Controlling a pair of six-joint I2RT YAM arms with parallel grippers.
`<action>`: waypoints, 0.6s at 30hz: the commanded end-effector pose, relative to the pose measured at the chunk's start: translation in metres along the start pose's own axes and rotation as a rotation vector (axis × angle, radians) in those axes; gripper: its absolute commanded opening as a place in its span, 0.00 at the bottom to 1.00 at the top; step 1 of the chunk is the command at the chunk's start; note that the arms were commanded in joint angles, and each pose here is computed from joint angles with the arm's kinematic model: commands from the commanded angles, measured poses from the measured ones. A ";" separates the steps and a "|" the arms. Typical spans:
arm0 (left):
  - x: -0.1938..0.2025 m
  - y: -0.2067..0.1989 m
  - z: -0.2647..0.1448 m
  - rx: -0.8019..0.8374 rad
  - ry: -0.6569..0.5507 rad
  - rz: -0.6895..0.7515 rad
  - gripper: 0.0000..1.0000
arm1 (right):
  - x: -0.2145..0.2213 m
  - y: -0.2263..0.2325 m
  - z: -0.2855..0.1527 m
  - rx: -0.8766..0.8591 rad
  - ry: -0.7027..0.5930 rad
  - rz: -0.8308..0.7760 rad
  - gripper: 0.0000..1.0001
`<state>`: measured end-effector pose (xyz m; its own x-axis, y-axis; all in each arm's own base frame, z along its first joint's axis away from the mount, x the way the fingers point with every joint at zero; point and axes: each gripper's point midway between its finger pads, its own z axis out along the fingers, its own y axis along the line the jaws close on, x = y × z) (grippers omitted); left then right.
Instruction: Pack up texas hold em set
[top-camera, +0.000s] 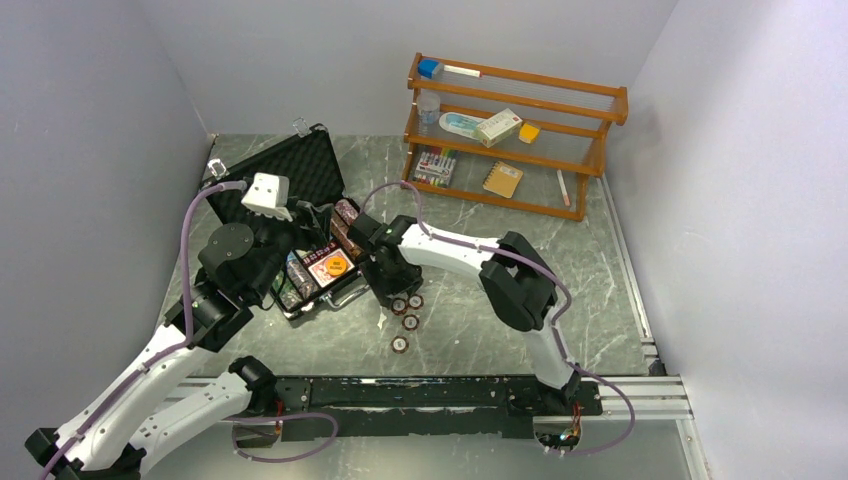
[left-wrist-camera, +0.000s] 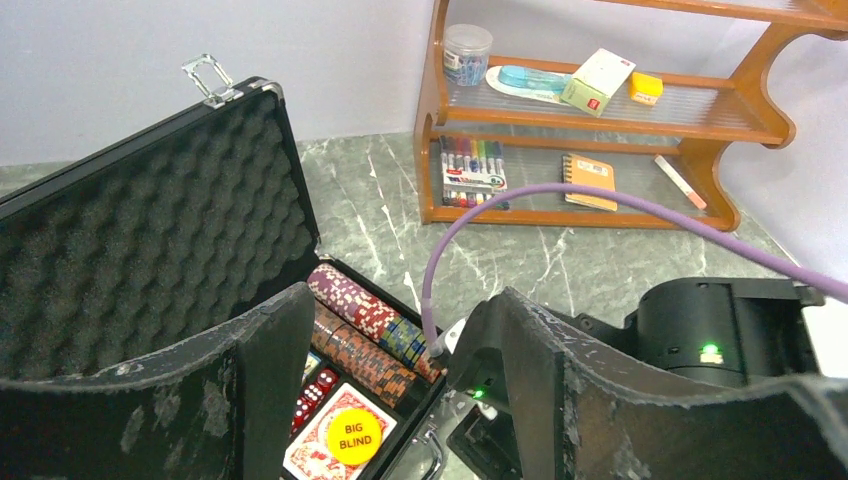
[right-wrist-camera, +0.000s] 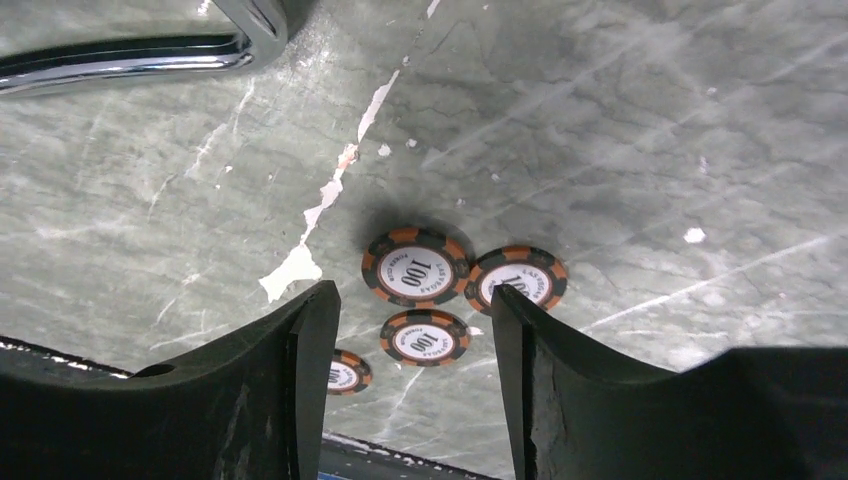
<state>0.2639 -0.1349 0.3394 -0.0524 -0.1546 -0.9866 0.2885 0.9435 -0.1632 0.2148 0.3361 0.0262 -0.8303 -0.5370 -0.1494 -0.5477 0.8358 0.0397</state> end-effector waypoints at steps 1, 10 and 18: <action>0.000 0.004 0.001 -0.019 -0.004 -0.008 0.72 | -0.018 -0.006 -0.027 0.037 -0.113 0.051 0.62; 0.000 0.003 0.001 -0.019 -0.006 -0.007 0.72 | 0.002 -0.031 -0.027 0.049 -0.102 0.082 0.60; 0.002 0.003 0.003 -0.020 0.001 -0.003 0.72 | 0.020 -0.032 -0.011 0.032 -0.055 0.061 0.55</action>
<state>0.2649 -0.1356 0.3380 -0.0562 -0.1516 -0.9868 0.2879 0.9440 -0.1614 0.2116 0.2903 0.0315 -0.8646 -0.4717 -0.1732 -0.4785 0.8781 -0.0029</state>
